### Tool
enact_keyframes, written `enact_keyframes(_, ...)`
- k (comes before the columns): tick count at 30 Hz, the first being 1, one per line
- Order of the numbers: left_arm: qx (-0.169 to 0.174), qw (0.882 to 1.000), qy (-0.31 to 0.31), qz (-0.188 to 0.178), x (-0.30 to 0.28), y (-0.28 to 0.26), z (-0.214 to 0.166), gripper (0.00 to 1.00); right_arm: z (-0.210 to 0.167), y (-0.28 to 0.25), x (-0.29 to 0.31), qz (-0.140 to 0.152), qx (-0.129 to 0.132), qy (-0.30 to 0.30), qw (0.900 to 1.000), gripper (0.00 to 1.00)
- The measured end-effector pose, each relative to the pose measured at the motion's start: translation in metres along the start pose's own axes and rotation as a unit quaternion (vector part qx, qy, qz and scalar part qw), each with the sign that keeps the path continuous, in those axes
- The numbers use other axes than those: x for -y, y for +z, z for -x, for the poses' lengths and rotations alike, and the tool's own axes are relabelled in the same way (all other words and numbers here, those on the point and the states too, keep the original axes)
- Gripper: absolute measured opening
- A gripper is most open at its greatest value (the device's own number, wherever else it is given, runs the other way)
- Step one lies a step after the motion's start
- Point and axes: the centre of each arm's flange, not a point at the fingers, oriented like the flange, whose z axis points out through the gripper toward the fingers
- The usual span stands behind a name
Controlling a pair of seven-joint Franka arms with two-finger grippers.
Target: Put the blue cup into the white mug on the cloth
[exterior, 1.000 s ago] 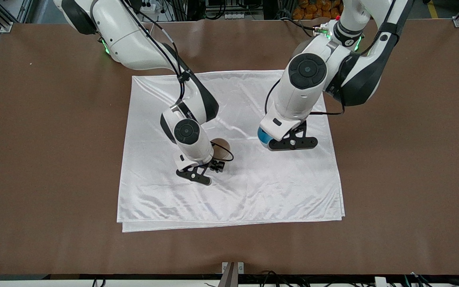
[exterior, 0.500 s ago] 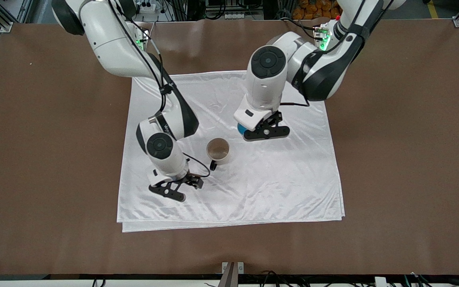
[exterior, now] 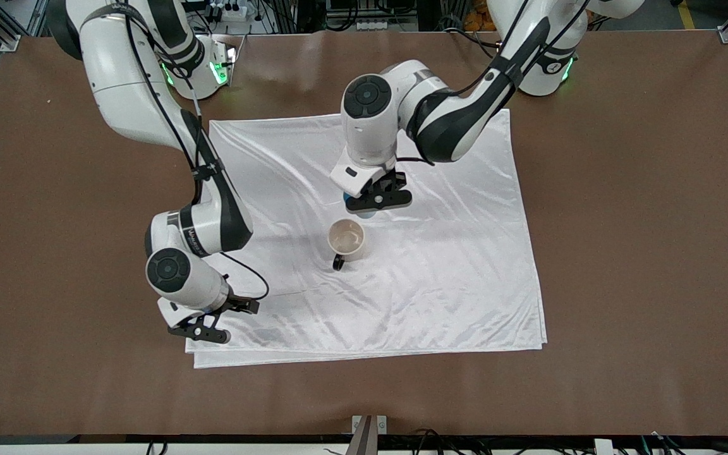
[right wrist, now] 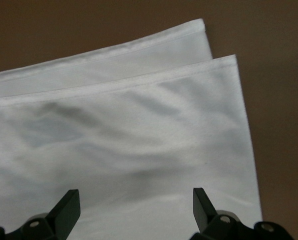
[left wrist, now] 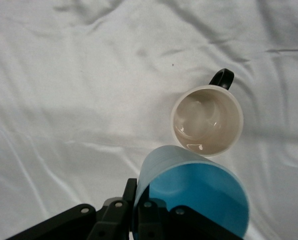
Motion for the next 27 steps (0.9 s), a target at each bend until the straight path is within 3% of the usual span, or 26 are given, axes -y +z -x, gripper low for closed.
enact_keyframes(8,-0.007,1.0,-0.001,-0.005,-0.014,0.025,0.01,0.04,-0.018,0.006,-0.068,0.008,0.031,-0.056,0.998,1.0)
enact_keyframes(19,-0.007,1.0,0.003,-0.006,-0.025,0.043,0.022,0.04,-0.019,-0.008,-0.097,0.016,0.066,-0.061,0.996,1.0)
enact_keyframes(27,-0.02,1.0,-0.003,0.013,-0.028,0.03,0.01,0.04,-0.019,-0.039,-0.131,0.013,0.095,-0.065,0.993,1.0)
